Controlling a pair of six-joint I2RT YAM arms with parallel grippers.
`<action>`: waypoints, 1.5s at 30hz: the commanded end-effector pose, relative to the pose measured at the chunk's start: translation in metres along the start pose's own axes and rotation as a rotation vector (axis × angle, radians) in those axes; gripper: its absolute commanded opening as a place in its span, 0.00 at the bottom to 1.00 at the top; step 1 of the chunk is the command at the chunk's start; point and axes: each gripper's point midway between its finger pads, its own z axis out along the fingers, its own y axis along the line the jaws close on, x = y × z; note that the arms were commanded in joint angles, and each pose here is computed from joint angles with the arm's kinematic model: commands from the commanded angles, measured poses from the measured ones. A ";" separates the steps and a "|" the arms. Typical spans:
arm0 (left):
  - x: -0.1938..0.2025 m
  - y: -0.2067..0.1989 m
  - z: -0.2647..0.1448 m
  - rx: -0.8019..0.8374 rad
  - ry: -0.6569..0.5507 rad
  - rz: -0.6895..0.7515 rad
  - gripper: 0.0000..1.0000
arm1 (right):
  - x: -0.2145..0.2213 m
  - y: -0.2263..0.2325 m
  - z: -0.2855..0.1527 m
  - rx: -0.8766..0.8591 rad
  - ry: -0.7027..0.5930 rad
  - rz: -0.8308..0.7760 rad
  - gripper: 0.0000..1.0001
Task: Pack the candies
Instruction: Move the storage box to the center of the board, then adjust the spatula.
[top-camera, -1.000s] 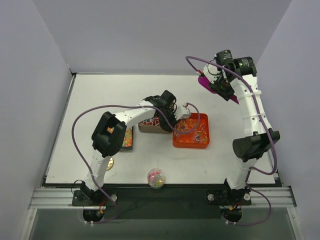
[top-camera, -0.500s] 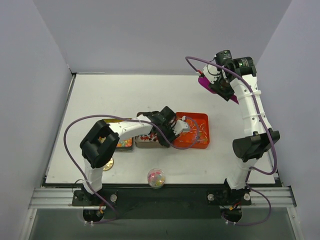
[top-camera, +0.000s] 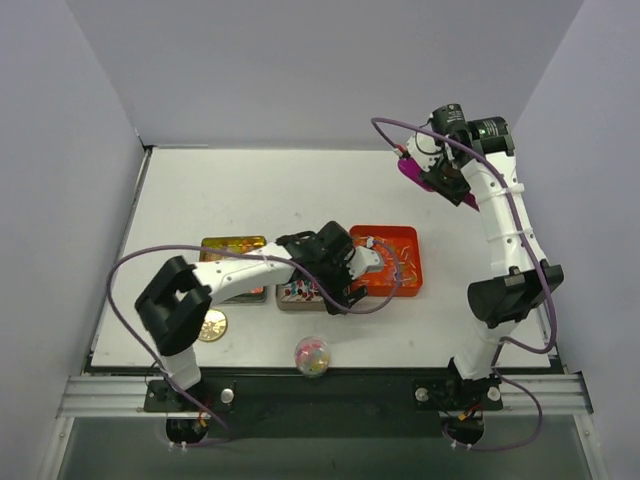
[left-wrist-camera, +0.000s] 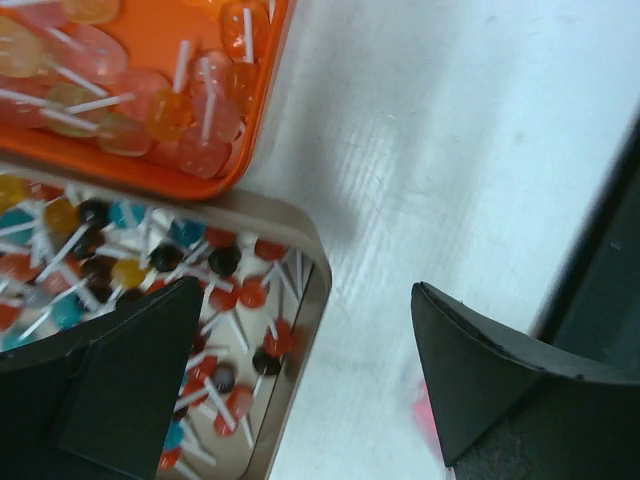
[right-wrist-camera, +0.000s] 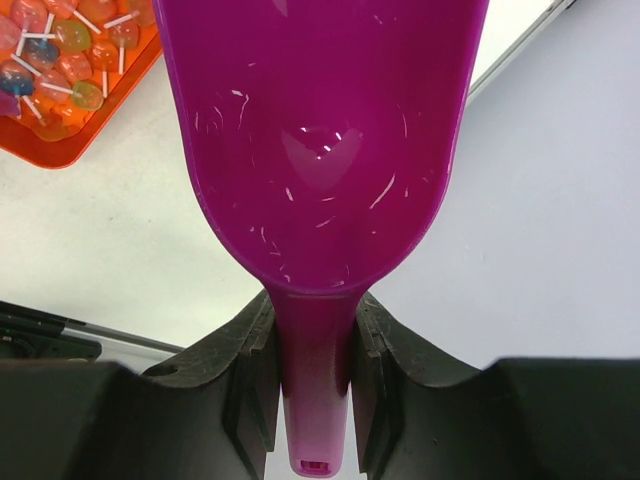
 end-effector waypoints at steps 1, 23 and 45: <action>-0.052 -0.007 -0.090 0.067 -0.299 0.073 0.97 | 0.011 0.010 -0.024 -0.010 -0.045 -0.011 0.00; -0.061 0.130 -0.263 0.337 -0.989 -0.861 0.70 | -0.100 0.154 -0.044 -0.211 -0.344 -0.639 0.00; -0.060 0.127 -0.229 0.369 -0.918 -0.886 0.68 | -0.160 0.159 -0.034 -0.133 -0.343 -0.632 0.00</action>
